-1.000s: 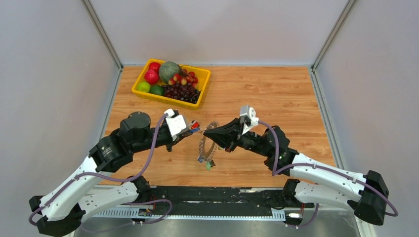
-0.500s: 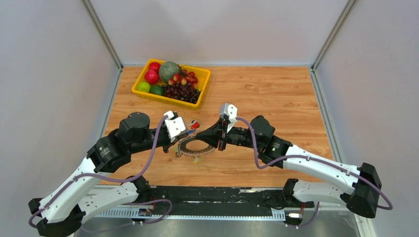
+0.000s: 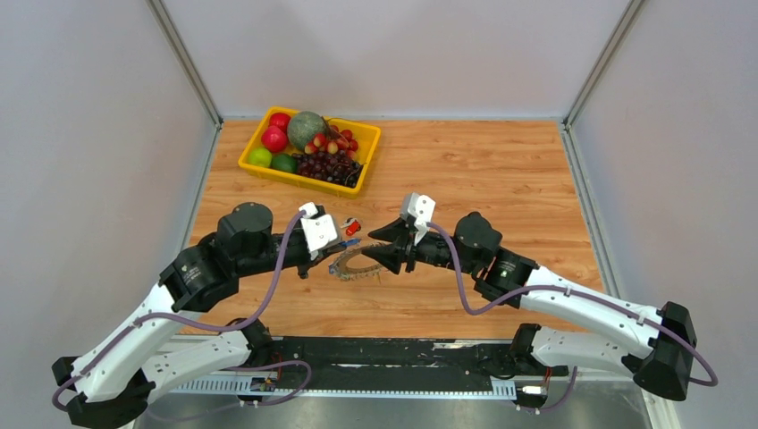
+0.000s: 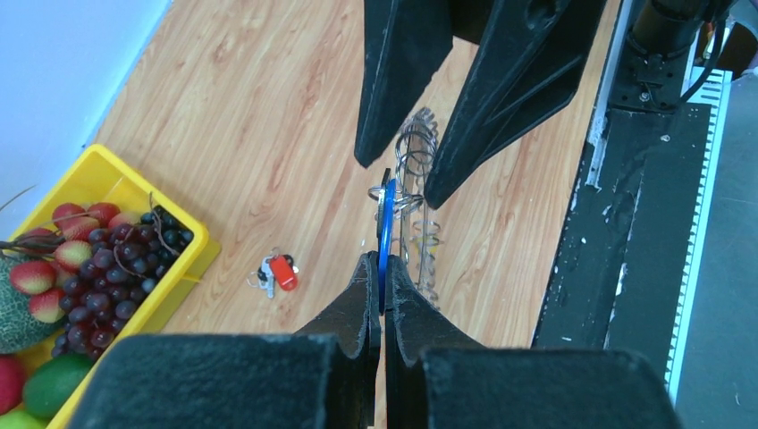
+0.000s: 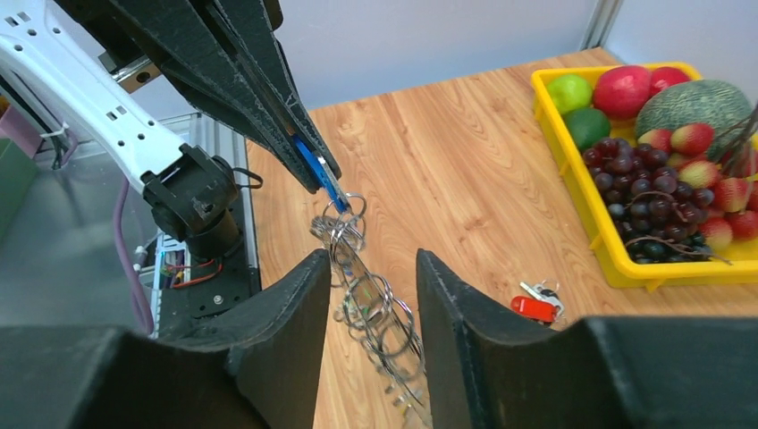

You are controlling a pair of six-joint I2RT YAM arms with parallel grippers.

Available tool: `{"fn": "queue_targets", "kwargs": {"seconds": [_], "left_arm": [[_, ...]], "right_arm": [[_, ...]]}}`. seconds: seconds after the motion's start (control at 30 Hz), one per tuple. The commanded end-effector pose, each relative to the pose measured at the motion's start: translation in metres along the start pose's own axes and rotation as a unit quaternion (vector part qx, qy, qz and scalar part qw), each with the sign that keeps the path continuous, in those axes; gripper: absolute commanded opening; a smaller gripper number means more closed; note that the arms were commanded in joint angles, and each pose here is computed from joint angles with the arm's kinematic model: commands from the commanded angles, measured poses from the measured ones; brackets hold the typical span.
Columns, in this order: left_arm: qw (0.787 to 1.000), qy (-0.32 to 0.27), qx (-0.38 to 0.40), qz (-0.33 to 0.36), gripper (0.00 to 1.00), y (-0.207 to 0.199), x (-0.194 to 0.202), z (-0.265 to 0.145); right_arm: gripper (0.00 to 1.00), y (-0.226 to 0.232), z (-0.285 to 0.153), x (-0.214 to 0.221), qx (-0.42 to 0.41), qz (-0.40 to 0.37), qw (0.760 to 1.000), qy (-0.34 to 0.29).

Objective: Remove the keys from the keyring

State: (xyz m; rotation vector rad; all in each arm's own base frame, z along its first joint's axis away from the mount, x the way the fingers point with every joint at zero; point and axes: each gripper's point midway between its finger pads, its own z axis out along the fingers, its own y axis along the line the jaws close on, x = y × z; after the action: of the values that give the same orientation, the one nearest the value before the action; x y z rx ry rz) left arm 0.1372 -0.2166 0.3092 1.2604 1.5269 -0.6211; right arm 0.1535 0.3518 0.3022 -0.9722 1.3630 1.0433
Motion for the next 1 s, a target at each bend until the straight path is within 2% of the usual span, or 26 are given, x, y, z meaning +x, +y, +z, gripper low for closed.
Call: {"fn": "queue_targets", "kwargs": {"seconds": [0.0, 0.2, 0.37, 0.53, 0.67, 0.97], "left_arm": [[0.998, -0.067, -0.008, 0.015, 0.0, 0.005, -0.042, -0.011], [0.998, -0.057, -0.018, 0.002, 0.0, 0.01, -0.043, -0.011], [0.998, -0.051, -0.035, -0.016, 0.0, 0.015, -0.042, -0.01], [0.994, -0.036, -0.079, -0.069, 0.0, 0.029, -0.036, -0.006], [0.978, 0.007, -0.15, -0.146, 0.0, 0.05, -0.019, 0.0], [0.945, 0.107, -0.225, -0.211, 0.0, 0.071, 0.004, 0.003]], "right_arm": [[0.45, -0.006, -0.012, -0.011, 0.019, -0.035, 0.999, -0.019], [0.48, -0.006, -0.025, -0.013, 0.026, -0.065, 0.997, -0.029], [0.49, 0.003, -0.034, -0.009, 0.001, -0.097, 0.995, -0.033], [0.52, 0.002, -0.04, -0.003, -0.001, -0.131, 0.991, -0.037], [0.53, 0.0, -0.043, -0.003, 0.008, -0.132, 0.99, -0.044], [0.51, 0.004, -0.04, -0.003, 0.002, -0.107, 0.992, -0.071]]}}
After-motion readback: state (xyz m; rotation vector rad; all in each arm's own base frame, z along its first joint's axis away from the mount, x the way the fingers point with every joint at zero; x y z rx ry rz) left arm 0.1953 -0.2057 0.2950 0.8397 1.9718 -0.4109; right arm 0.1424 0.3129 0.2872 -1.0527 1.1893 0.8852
